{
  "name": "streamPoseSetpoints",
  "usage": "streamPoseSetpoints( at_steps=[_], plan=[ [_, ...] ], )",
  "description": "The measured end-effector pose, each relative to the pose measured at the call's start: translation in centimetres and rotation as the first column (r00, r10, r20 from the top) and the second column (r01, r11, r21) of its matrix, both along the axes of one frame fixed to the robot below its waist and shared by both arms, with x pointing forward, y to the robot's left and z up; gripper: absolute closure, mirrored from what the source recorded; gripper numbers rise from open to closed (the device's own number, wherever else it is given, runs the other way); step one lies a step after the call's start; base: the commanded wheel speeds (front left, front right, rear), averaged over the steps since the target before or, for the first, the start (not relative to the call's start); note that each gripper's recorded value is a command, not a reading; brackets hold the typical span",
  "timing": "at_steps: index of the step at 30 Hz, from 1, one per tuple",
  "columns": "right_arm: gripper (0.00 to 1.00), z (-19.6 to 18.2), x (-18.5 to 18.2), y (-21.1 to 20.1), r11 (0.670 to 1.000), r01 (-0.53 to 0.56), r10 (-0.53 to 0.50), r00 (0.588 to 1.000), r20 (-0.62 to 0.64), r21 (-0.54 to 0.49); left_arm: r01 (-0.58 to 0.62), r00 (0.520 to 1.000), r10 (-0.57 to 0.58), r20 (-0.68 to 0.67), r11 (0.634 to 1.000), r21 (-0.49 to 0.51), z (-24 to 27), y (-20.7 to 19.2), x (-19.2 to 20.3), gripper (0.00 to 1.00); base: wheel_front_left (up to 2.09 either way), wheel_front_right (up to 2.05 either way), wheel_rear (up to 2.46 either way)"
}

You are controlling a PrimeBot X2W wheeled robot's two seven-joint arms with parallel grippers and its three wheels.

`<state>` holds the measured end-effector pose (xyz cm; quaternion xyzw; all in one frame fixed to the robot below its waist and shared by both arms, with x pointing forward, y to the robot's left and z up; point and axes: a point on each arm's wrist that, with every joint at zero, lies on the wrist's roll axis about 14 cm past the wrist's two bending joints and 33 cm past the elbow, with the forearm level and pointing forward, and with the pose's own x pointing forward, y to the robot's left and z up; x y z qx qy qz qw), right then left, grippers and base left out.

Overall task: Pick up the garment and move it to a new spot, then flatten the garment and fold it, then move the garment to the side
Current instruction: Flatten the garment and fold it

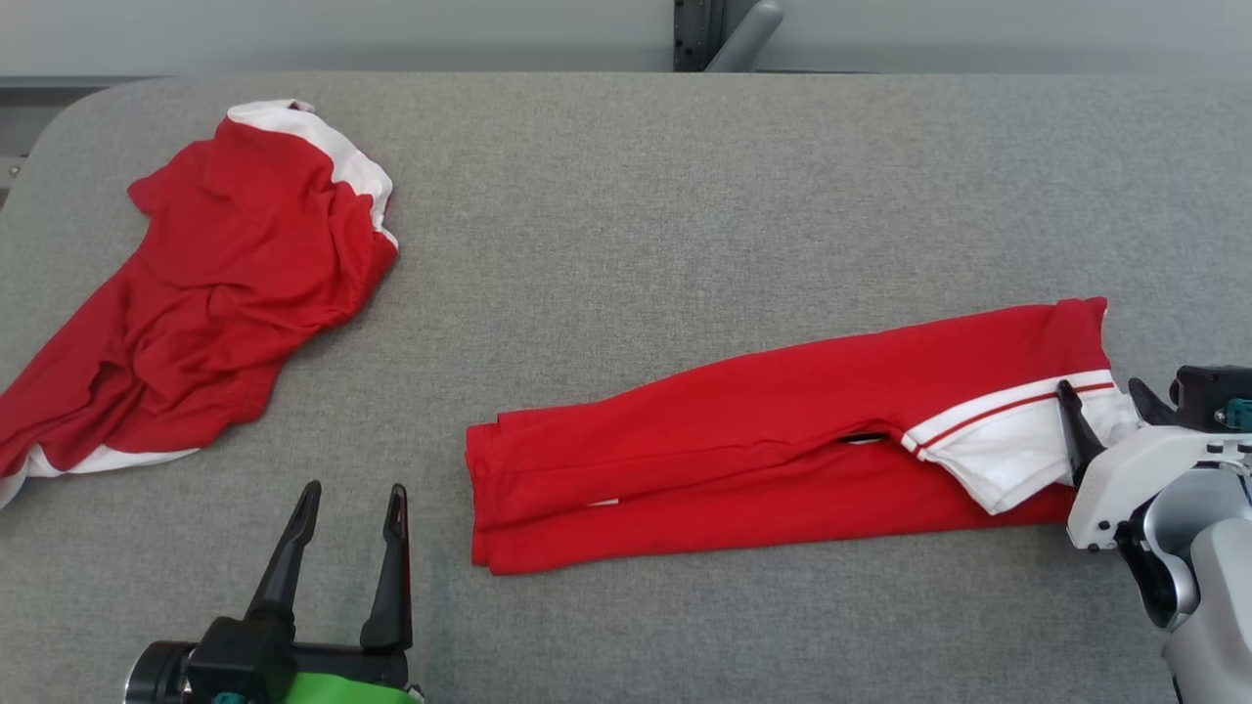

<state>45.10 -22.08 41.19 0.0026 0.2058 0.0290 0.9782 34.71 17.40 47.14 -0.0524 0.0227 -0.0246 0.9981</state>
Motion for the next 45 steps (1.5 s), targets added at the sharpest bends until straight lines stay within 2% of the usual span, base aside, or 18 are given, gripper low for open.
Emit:
streamPoseSetpoints(
  at_steps=[4,12,21,22,23,24,29,35,41,45],
  plan=[
    [0.00,-2.3,0.3,-0.2,1.000,-0.005,0.004,0.997,-0.074,-0.017,-0.021,1.000,0.021,-0.015,1.000,-0.001,-0.6,0.7,0.4,0.00,0.00,0.00,0.00],
    [0.00,-4.0,1.2,-0.4,0.999,-0.035,0.029,0.987,-0.156,-0.032,-0.045,0.998,0.045,-0.041,0.999,-0.001,-1.6,1.4,0.7,0.00,0.00,0.00,0.00],
    [0.00,-5.5,1.4,0.1,0.998,-0.029,0.045,0.959,-0.280,0.059,-0.056,0.998,0.056,-0.034,0.998,0.003,-1.5,1.9,1.5,0.00,0.00,0.00,0.00],
    [0.11,-5.5,1.4,0.2,0.997,-0.031,0.050,0.955,-0.293,0.072,-0.060,0.998,0.060,-0.034,0.998,0.002,-1.6,2.0,1.4,0.00,0.00,0.00,0.00],
    [0.60,-5.4,1.4,0.4,0.995,-0.029,0.055,0.952,-0.301,0.090,-0.063,0.997,0.063,-0.033,0.998,0.002,-1.5,2.1,1.4,0.00,0.00,0.00,0.00],
    [1.00,-5.3,1.3,0.5,0.994,-0.027,0.059,0.950,-0.308,0.107,-0.062,0.998,0.062,-0.032,0.998,0.001,-1.5,2.1,1.4,0.00,0.00,0.00,0.00],
    [1.00,-4.8,0.6,0.8,0.982,-0.017,0.078,0.944,-0.320,0.189,-0.064,0.997,0.064,-0.035,0.998,-0.004,-1.6,2.0,1.4,0.00,0.00,0.00,0.00],
    [1.00,-4.1,0.3,-1.1,0.975,0.036,0.034,0.951,-0.308,0.218,-0.051,0.998,0.051,-0.032,0.999,-0.008,-1.6,1.6,1.6,0.00,0.00,0.00,0.00],
    [1.00,-2.8,0.0,-6.6,0.980,0.123,-0.070,0.949,-0.309,0.156,-0.037,0.999,0.037,-0.033,0.999,-0.004,-1.7,1.4,2.1,0.00,0.00,0.00,0.00],
    [1.00,-1.3,-0.6,-11.9,0.974,0.211,-0.176,0.934,-0.310,0.081,-0.025,0.999,0.024,-0.042,1.000,-0.005,-2.2,1.2,2.4,0.00,0.00,0.00,0.00]
  ],
)
